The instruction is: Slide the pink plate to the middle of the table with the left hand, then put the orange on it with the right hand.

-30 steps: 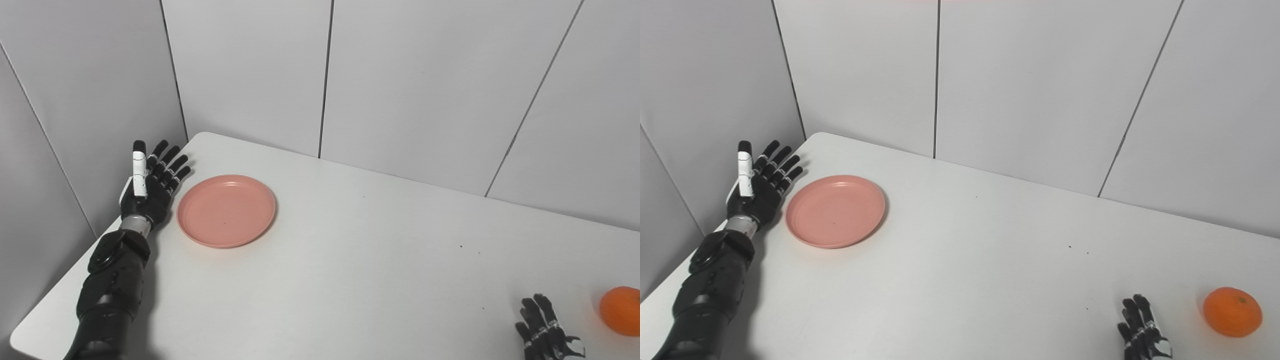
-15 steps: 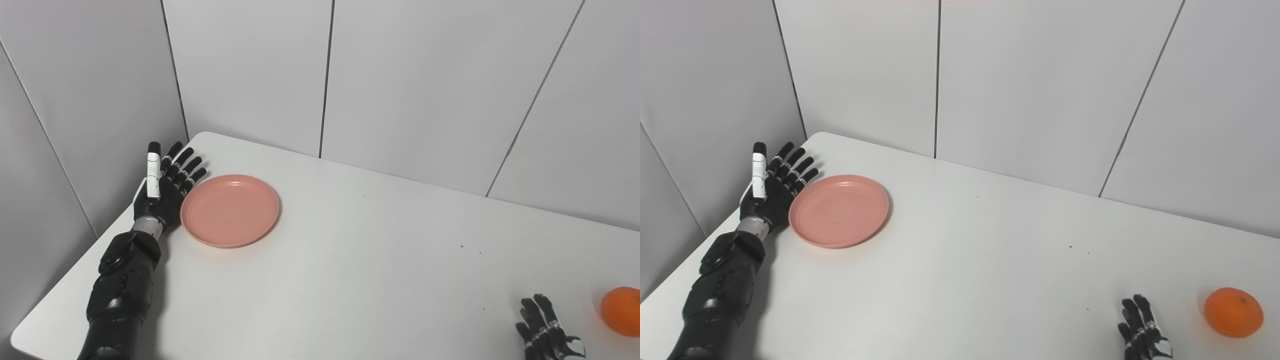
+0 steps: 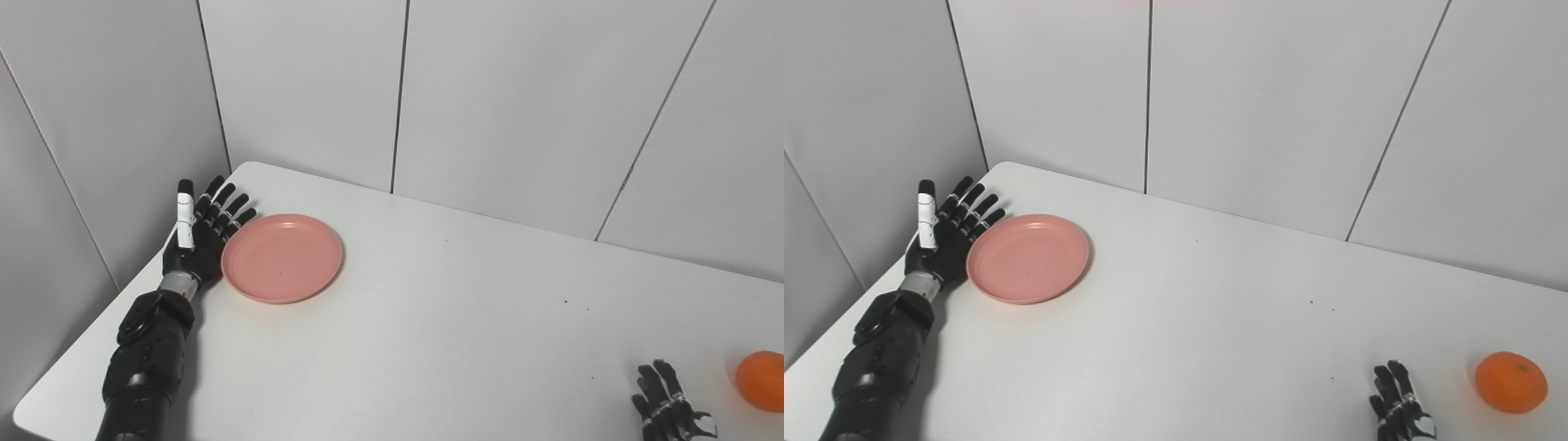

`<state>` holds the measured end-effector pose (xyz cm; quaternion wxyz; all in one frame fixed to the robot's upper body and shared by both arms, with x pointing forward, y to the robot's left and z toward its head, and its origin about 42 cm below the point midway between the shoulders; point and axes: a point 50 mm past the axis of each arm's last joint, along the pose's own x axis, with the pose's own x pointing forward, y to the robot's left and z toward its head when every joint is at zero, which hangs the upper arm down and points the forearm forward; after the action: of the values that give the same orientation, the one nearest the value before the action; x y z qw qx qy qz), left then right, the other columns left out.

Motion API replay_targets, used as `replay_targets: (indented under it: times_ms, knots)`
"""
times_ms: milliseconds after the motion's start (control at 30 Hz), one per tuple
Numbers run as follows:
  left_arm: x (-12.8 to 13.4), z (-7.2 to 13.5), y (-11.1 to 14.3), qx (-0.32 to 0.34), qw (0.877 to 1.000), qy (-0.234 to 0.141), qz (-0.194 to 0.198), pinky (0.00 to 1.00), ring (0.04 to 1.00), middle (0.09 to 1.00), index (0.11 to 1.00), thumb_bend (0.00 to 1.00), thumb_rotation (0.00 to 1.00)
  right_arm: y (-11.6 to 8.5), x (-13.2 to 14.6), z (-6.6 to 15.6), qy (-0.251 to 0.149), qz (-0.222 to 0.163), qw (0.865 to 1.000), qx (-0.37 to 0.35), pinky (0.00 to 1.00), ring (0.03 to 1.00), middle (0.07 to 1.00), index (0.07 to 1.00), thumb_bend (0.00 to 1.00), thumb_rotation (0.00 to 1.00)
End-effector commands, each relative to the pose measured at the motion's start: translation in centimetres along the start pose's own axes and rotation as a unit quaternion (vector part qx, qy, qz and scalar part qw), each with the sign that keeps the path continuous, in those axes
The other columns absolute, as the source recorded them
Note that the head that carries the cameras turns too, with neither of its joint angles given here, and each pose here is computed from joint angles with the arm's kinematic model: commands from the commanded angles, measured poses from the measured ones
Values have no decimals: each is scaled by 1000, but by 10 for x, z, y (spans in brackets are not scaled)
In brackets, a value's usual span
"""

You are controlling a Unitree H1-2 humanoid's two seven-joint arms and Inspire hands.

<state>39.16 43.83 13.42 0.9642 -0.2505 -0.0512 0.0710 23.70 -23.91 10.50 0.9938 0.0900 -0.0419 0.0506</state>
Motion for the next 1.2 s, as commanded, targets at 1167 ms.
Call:
replay_targets:
  times_ms: [1167]
  knots:
    - [-14, -32, -50, -5, 998, 59, -34, 897, 903, 951, 976, 892, 843, 10, -29, -30, 67, -26, 997, 33, 1000, 952, 904, 900, 862, 1000]
